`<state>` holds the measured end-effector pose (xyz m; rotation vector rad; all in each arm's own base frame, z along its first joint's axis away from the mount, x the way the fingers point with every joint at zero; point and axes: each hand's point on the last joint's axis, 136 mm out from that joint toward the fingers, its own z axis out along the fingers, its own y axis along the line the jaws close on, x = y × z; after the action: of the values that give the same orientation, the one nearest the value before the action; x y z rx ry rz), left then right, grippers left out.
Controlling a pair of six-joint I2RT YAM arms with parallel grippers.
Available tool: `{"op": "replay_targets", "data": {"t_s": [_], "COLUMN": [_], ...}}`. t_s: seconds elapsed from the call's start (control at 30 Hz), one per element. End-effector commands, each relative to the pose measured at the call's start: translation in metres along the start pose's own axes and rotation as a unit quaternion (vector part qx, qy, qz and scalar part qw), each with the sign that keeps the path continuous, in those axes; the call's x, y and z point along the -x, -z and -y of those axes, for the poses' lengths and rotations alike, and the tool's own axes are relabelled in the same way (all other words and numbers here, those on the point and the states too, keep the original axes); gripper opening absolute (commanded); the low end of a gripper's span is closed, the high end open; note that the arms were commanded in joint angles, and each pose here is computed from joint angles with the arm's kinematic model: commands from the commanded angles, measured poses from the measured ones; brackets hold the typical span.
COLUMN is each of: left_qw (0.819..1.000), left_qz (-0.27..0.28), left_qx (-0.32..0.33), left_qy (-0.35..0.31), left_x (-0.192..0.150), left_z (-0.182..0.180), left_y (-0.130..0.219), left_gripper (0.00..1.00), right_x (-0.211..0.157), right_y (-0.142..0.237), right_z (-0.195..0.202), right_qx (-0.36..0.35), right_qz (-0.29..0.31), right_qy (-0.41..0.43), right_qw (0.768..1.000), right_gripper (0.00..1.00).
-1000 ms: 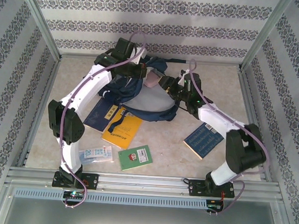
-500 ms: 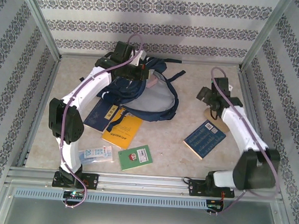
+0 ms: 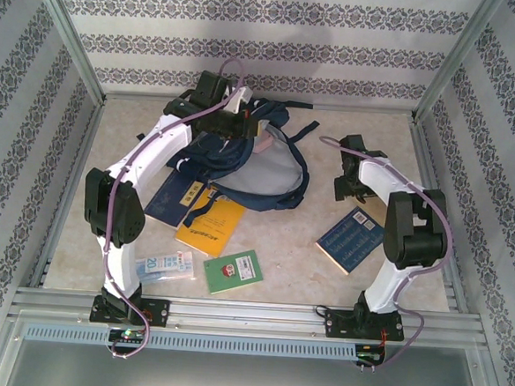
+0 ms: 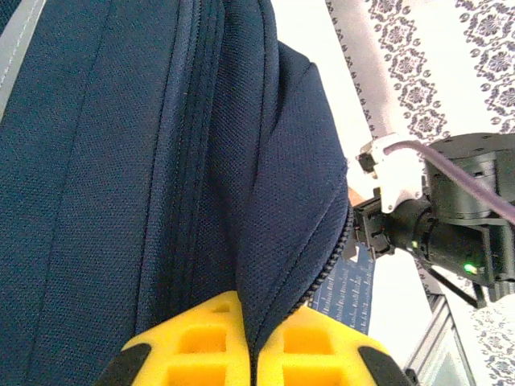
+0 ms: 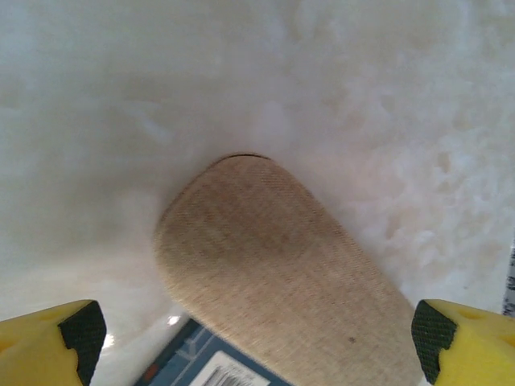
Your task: Pack the student bag
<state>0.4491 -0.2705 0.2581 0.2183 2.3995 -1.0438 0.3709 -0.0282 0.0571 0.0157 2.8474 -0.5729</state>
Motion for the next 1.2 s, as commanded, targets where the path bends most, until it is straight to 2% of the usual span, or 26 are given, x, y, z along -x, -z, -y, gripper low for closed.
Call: {"op": "replay_targets", "data": {"t_s": [0.0, 0.17, 0.33, 0.6, 0.83, 0.97, 1.13, 1.17], "left_qw": [0.997, 0.997, 0.997, 0.996, 0.996, 0.996, 0.996, 0.996], "left_qz": [0.031, 0.027, 0.028, 0.026, 0.027, 0.026, 0.026, 0.026], "left_qx": [-0.069, -0.071, -0.071, -0.081, -0.081, -0.084, -0.087, -0.087], "left_qy": [-0.010, -0.008, -0.006, 0.006, 0.007, 0.006, 0.010, 0.010], "left_x": [0.021, 0.020, 0.021, 0.024, 0.025, 0.025, 0.027, 0.027], "left_z": [0.027, 0.027, 0.025, 0.021, 0.020, 0.020, 0.018, 0.017], "left_y": [0.008, 0.006, 0.007, 0.004, 0.006, 0.006, 0.006, 0.006], "left_gripper": [0.00, 0.00, 0.00, 0.00, 0.00, 0.00, 0.00, 0.00], "right_x": [-0.008, -0.014, -0.015, -0.014, -0.015, -0.016, -0.010, -0.009], "right_y": [-0.014, -0.038, -0.054, -0.063, -0.071, -0.076, -0.075, -0.073], "right_z": [0.018, 0.018, 0.037, 0.061, 0.073, 0.073, 0.071, 0.073], "right_qx": [-0.048, -0.040, -0.033, 0.039, 0.080, 0.089, 0.099, 0.096], "right_qz": [-0.029, -0.064, -0.083, -0.097, -0.114, -0.125, -0.120, -0.117], "right_qy": [0.014, 0.000, -0.047, -0.154, -0.206, -0.205, -0.201, -0.201], "right_qw": [0.998, 0.997, 0.995, 0.982, 0.969, 0.967, 0.967, 0.968], "right_gripper": [0.98, 0.98, 0.98, 0.98, 0.98, 0.86, 0.62, 0.60]}}
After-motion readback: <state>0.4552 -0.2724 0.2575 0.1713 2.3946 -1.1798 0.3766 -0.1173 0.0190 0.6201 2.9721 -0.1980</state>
